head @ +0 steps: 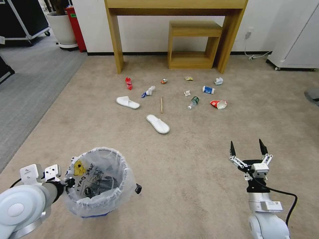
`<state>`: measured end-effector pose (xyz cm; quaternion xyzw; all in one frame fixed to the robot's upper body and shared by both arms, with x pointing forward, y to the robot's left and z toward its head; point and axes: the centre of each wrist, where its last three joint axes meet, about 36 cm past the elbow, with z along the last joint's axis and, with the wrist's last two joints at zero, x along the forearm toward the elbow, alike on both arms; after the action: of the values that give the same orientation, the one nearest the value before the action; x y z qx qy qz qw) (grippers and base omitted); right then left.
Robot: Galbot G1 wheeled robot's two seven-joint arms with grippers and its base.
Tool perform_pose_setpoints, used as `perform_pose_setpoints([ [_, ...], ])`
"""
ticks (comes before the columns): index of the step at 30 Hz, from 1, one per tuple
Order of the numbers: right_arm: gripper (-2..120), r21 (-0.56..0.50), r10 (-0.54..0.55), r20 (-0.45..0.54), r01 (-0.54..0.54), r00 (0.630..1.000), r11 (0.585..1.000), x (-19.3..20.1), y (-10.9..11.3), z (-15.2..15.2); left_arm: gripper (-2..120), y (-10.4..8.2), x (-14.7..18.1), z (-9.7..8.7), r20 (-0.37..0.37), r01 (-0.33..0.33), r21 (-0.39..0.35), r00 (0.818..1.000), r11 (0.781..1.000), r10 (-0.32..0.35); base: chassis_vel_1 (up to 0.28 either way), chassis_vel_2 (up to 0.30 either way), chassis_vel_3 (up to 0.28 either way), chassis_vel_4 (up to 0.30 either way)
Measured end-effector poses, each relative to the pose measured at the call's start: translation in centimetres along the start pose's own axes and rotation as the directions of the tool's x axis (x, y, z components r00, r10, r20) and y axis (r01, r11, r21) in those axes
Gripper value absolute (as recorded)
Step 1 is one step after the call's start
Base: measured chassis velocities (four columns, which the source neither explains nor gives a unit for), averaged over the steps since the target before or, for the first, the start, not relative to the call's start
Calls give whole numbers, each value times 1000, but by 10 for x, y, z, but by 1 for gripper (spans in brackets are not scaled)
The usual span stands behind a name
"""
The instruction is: Pick up the trash bin and place the garbage on the floor into it.
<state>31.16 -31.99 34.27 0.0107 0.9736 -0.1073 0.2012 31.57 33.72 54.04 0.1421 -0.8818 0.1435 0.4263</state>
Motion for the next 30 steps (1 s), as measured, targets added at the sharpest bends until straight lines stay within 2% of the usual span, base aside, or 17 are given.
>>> perform_pose_setpoints([
  [15,100,7,-2,-18,2,1000,1000,3,4,5,0,2,-4,-1,7,-4,28,1000,1000,4,0,0,0,0],
  [22,100,53,15,-52,-12,999,999,0,3,-1,0,0,13,-10,-5,-20,63,1000,998,21,0,0,0,0],
  [30,100,24,9,-33,-8,999,1000,3,7,-1,0,2,21,-16,2,-34,97,999,995,34,0,0,0,0],
])
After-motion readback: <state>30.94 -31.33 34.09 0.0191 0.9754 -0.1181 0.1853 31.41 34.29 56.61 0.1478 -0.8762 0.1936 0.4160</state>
